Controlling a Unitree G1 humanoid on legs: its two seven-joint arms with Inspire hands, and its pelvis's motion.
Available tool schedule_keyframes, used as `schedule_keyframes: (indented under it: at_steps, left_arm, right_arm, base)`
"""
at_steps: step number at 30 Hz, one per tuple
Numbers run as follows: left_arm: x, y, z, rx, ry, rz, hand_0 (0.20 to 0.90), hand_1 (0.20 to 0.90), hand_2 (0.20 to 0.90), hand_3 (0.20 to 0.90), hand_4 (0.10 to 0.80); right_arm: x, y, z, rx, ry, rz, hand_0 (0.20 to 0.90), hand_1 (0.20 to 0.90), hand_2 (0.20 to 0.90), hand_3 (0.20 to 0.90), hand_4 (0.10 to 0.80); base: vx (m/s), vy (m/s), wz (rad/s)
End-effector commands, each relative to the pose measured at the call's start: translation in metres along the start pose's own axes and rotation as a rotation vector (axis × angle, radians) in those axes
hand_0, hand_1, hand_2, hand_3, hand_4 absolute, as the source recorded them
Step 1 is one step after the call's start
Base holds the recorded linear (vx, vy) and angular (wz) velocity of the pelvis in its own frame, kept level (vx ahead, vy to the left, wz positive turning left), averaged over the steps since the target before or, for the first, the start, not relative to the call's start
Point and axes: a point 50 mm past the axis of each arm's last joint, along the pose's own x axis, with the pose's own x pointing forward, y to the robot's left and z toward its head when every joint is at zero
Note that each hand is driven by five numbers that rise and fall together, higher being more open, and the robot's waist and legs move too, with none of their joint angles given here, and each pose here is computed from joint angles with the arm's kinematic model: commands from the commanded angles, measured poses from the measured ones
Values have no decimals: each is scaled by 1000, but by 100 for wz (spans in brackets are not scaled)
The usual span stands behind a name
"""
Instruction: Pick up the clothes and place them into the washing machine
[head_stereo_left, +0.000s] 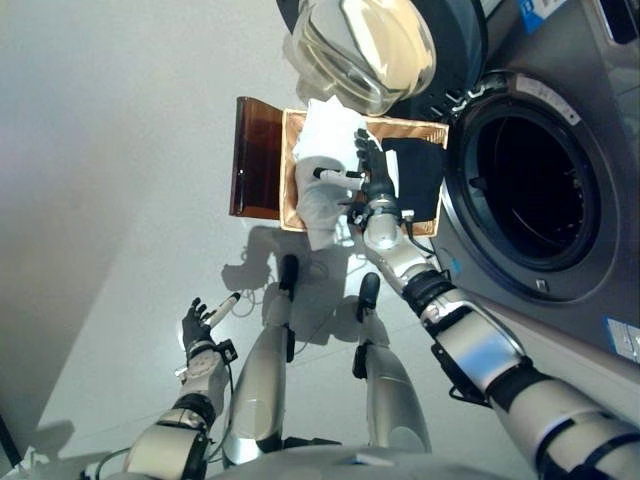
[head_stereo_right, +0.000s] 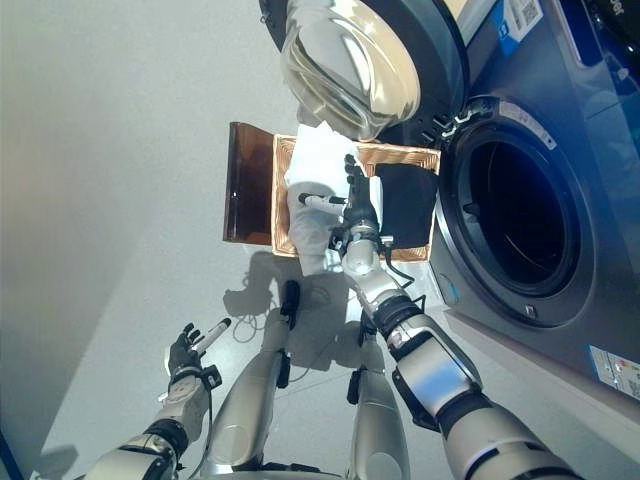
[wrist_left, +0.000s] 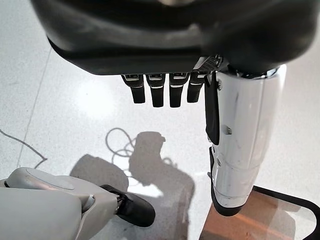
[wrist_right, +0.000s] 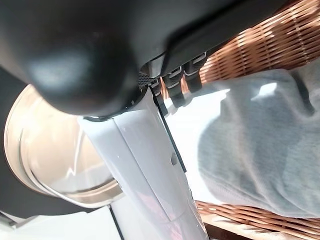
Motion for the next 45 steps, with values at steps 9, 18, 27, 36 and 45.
schedule_keyframes:
  at_steps: [9, 18, 27, 36, 45]
  left_arm:
    - [12, 18, 18, 47, -35, 97, 900, 900, 900, 900, 800]
    - [14, 8, 44, -31, -128, 59, 900, 900, 900, 900, 800]
    - [17, 9, 61, -53, -189, 40, 900, 900, 900, 900, 800]
    - [15, 1, 71, -54, -229, -12, 900, 900, 900, 900, 800]
    - [12, -13, 86, -59, -290, -82, 900, 900, 900, 900, 800]
  right_arm:
    - [6, 5, 36, 133, -139, -14, 900, 900, 900, 900, 800]
    - [11, 13, 41, 137, -105, 25, 900, 900, 900, 900, 800]
    - [12, 32, 50, 121, -79, 94, 900, 900, 900, 900, 800]
    - [19, 39, 58, 96, -16, 93, 900, 900, 900, 900, 800]
    - [30, 34, 83, 6, -29, 73, 900, 900, 900, 900, 800]
  base:
    - [0, 0, 0]
    - [-7, -1, 2]
    - [-7, 0, 6]
    - [-7, -5, 8]
    - [-12, -9, 7]
